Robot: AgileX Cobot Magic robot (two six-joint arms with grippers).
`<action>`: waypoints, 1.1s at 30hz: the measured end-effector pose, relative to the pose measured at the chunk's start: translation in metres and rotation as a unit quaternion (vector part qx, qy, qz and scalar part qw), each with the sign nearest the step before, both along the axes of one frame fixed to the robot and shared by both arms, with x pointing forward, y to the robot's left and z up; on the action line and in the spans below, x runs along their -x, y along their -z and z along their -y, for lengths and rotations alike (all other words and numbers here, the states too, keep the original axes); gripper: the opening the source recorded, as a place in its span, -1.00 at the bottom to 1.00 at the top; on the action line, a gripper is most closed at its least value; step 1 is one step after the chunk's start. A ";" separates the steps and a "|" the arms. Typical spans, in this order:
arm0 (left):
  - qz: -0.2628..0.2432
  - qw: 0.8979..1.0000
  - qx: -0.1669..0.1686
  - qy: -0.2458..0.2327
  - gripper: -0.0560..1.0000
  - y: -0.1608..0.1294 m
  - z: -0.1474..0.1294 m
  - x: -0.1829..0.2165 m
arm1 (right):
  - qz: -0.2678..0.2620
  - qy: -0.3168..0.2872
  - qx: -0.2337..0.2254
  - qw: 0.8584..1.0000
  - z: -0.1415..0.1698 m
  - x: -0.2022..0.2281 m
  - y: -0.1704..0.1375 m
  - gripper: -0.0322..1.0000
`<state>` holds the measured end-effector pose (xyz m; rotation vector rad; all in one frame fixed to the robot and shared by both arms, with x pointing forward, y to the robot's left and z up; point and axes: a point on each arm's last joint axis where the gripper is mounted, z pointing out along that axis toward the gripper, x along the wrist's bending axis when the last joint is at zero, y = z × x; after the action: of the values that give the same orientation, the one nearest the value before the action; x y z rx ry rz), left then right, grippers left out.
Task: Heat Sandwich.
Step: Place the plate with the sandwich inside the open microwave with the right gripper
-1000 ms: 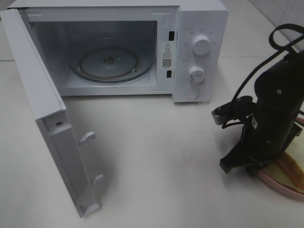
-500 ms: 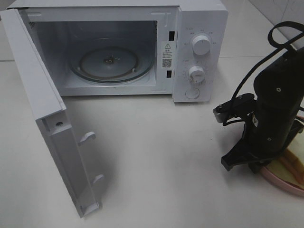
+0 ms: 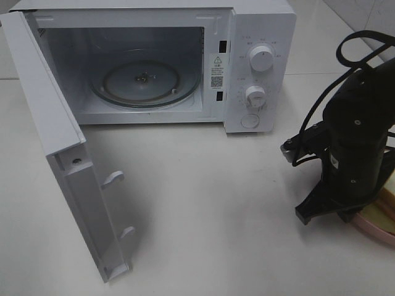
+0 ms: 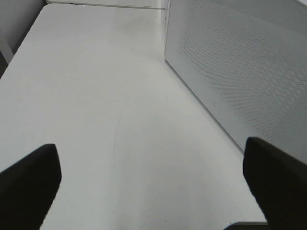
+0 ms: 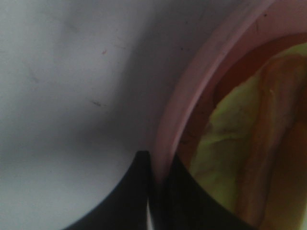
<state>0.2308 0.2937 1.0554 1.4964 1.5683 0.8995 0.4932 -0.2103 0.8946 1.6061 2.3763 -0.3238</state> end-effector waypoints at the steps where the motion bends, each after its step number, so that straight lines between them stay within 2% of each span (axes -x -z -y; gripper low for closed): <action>1: 0.000 1.000 0.000 0.000 0.95 0.000 0.000 0.000 | 0.000 -0.004 0.005 1.000 -0.001 0.001 0.000 -0.84; 7: 0.000 1.000 0.000 0.000 0.95 0.000 0.000 0.000 | 0.008 -0.013 0.015 1.000 -0.011 0.006 -0.006 -0.84; 12: 0.000 1.000 0.000 0.000 0.95 0.000 0.000 0.000 | 0.025 -0.041 0.038 0.998 -0.017 0.014 -0.025 -0.84; 19: 0.000 1.000 0.000 0.000 0.95 0.000 0.000 0.000 | 0.037 -0.065 0.043 0.996 -0.027 0.027 -0.044 -0.84; 28: 0.000 1.000 0.000 0.000 0.95 0.000 0.000 0.000 | 0.065 -0.136 0.028 0.988 -0.045 0.049 -0.073 -0.84; 31: 0.000 1.000 0.000 0.000 0.95 0.000 0.000 0.000 | 0.067 -0.185 0.027 0.980 -0.051 0.059 -0.083 -0.84; 33: 0.000 1.000 0.000 0.000 0.95 0.000 0.000 0.000 | 0.066 -0.194 0.028 0.978 -0.052 0.061 -0.085 -0.84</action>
<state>0.2308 0.2937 1.0554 1.4964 1.5683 0.8995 0.4323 -0.1584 0.9797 1.0674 2.4795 -0.1948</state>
